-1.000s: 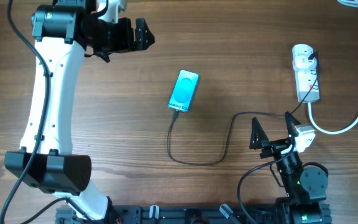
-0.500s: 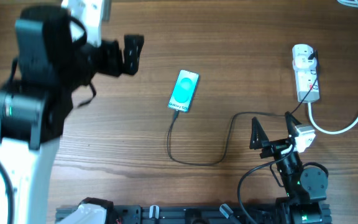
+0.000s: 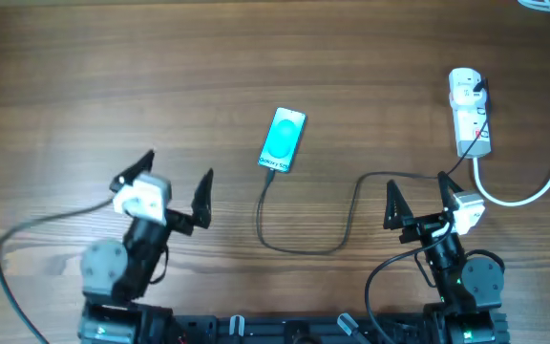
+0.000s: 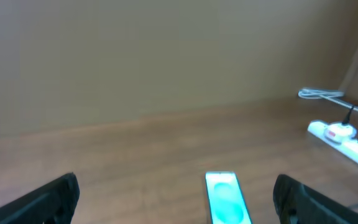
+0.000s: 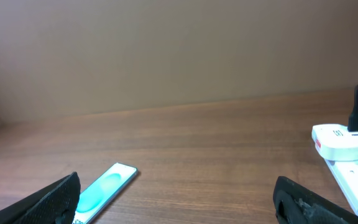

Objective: Plug charger to phone and switch on socket

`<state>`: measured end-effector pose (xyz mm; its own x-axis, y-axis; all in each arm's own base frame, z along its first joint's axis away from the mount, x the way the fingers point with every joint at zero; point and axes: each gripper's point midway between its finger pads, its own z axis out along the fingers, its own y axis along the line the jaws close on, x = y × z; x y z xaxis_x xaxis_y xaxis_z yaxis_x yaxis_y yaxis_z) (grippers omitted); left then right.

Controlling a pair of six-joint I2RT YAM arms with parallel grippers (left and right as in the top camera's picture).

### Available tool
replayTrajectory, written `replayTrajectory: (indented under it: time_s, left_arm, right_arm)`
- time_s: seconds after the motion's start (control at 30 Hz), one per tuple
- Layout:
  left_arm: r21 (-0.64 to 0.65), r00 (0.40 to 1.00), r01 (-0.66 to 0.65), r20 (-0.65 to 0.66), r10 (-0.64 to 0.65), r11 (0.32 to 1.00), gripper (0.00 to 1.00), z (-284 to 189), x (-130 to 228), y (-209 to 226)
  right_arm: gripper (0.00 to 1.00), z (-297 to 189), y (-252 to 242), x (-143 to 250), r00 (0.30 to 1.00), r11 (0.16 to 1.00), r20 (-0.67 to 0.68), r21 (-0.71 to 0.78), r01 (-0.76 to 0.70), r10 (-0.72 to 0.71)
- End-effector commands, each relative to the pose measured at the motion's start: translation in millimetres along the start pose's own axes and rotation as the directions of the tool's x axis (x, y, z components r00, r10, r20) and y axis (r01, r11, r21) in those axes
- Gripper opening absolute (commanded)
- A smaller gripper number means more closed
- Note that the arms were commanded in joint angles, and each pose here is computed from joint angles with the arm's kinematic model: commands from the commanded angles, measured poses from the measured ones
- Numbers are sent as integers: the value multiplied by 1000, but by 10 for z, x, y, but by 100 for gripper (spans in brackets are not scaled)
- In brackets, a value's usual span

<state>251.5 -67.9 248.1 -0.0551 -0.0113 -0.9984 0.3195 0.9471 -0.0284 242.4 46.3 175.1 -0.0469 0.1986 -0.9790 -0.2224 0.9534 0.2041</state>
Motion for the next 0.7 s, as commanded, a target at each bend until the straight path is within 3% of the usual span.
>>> replayTrajectory:
  time_s: [0.0, 0.5, 0.67]
  left_arm:
    - [-23, 998, -34, 44, 35, 999, 100, -60, 286, 53]
    - [-73, 1000, -22, -10, 22, 997, 100, -107, 873, 172]
    - [-75, 1000, -14, -9, 13, 997, 100, -122, 877, 171]
  right_arm:
    - [100, -4, -6, -23, 1000, 1000, 12, 6, -10, 10]
    - [100, -4, -6, -23, 1000, 1000, 12, 6, -10, 10]
    - [100, -4, -6, -23, 1000, 1000, 12, 6, -10, 10]
